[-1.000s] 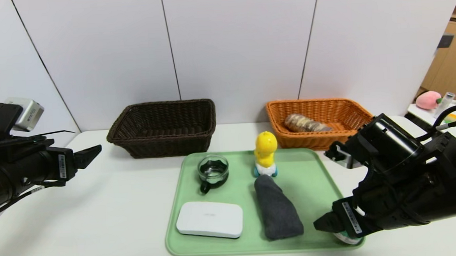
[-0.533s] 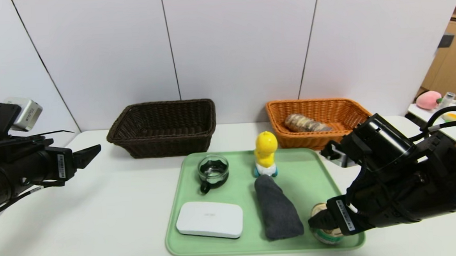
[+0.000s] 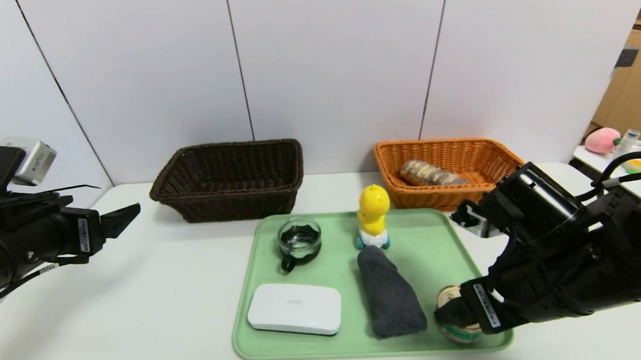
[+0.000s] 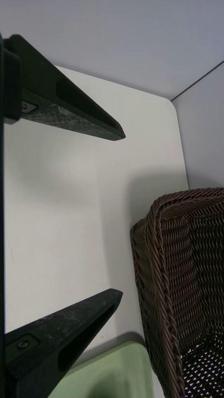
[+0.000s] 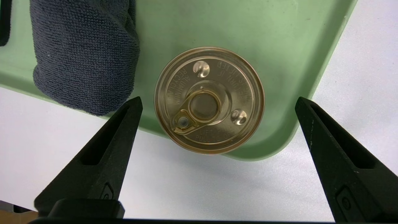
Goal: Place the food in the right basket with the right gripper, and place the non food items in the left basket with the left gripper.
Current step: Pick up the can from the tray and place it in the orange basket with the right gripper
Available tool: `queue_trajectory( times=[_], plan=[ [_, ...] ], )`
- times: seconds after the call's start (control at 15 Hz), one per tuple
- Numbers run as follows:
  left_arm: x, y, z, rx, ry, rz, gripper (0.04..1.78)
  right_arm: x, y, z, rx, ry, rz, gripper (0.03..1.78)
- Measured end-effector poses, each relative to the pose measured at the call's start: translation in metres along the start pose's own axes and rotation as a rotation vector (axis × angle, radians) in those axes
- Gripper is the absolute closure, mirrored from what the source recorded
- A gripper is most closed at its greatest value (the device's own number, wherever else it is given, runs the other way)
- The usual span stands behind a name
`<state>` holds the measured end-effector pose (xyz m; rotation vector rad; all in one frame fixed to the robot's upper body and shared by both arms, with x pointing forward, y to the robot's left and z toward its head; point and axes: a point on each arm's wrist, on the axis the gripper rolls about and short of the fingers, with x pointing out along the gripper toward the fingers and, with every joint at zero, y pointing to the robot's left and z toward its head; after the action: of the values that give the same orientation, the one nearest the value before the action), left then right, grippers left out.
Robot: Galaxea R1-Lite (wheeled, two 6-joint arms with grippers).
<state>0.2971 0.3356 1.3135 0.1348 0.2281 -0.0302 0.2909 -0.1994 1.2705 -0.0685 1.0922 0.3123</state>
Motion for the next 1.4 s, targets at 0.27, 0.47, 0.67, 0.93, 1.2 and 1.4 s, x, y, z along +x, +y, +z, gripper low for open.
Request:
queue_trajectory(
  times=[0.27,0.47,0.67,0.93,1.2,1.4],
  plan=[
    [-0.002,0.000,0.000,0.000,-0.002,0.000,0.13,0.002,0.000,-0.001,-0.006,0.010,-0.003,0.11],
    [-0.003,0.000,-0.002,0.000,0.002,0.000,0.13,0.007,0.000,-0.004,-0.007,0.030,-0.008,0.11],
    [-0.003,0.000,-0.003,0.000,0.005,-0.001,0.13,0.013,0.001,-0.002,-0.008,0.018,-0.015,0.11],
    [-0.003,-0.001,-0.004,-0.011,0.006,-0.002,0.13,0.022,0.001,0.000,-0.011,0.010,-0.037,0.11],
    [-0.003,-0.001,-0.004,-0.015,0.008,-0.001,0.13,0.027,0.005,-0.003,-0.032,0.027,-0.038,0.11],
    [-0.003,-0.001,-0.005,-0.016,0.012,-0.001,0.13,0.028,0.006,-0.006,-0.051,0.038,-0.040,0.11]
  ],
)
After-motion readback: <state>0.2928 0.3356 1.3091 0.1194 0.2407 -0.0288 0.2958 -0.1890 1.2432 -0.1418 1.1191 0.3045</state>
